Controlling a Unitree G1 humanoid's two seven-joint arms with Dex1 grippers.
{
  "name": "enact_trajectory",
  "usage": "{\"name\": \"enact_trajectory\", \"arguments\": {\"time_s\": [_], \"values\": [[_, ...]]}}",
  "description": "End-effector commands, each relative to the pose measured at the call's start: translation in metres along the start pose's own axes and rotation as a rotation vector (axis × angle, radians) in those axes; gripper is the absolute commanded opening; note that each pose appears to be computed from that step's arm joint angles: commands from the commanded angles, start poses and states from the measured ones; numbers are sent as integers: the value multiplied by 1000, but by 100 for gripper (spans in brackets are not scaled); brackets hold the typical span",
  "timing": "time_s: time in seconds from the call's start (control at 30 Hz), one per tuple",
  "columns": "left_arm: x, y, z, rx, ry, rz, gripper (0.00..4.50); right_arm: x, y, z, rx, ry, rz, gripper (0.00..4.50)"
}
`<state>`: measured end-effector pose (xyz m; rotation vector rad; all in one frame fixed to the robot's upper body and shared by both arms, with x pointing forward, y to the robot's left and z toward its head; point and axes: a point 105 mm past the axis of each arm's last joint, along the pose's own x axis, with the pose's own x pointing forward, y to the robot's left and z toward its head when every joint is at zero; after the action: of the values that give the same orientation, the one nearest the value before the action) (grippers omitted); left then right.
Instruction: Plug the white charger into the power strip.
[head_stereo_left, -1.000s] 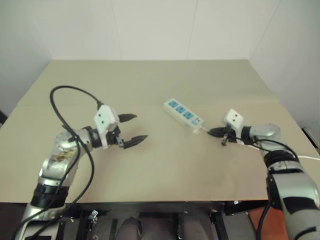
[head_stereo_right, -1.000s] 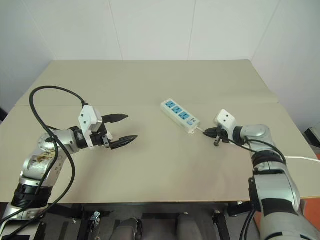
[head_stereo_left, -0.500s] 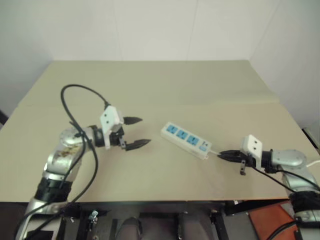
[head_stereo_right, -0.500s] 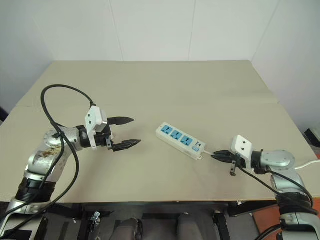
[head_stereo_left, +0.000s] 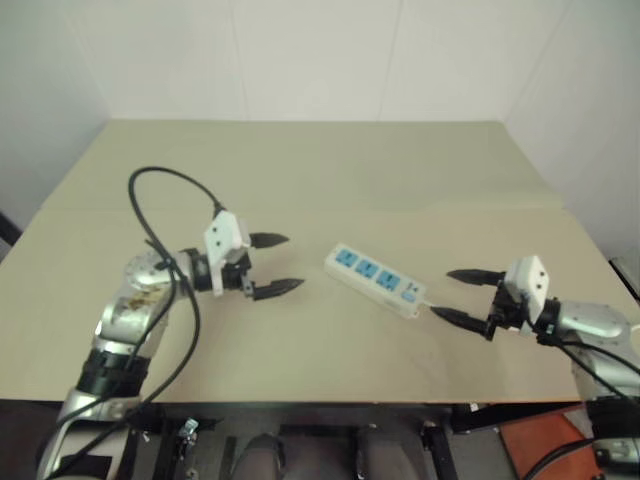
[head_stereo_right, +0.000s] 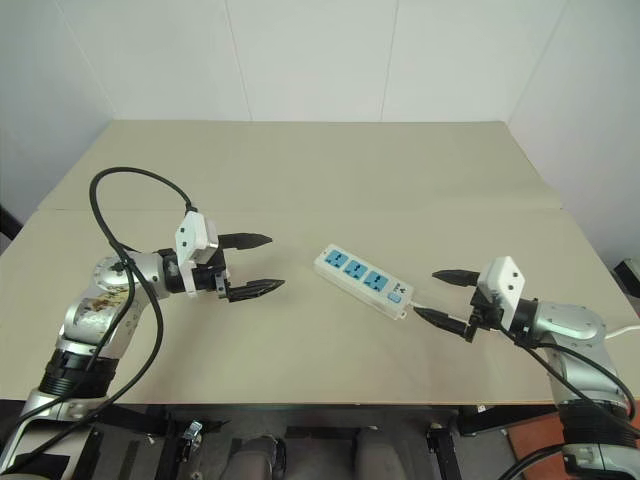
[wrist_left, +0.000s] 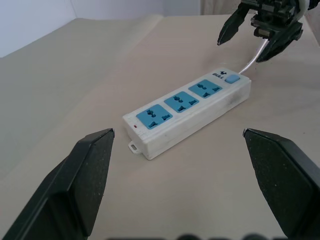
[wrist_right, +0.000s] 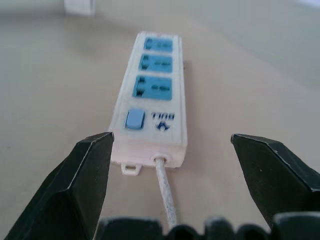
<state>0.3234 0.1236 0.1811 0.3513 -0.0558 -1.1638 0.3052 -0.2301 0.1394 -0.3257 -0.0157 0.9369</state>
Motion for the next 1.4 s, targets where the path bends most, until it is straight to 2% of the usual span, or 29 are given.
{"name": "enact_trajectory", "arguments": {"time_s": [0.03, 0.17, 0.57, 0.77, 1.4], "values": [[-5, 0, 16, 31, -42, -13, 450, 6, -1, 7, -1, -68, -86, 445], [-1, 1, 19, 54, -45, -24, 450, 22, 14, 1, 19, -102, -50, 445], [1, 6, 14, 76, -38, -5, 450, 49, 19, -7, 30, -115, -26, 445], [0, 3, 17, 55, -70, 10, 450, 55, 17, -15, 51, -97, -26, 445], [-5, 4, 17, 56, -57, 39, 450, 62, 16, -27, 138, -115, -44, 445]]}}
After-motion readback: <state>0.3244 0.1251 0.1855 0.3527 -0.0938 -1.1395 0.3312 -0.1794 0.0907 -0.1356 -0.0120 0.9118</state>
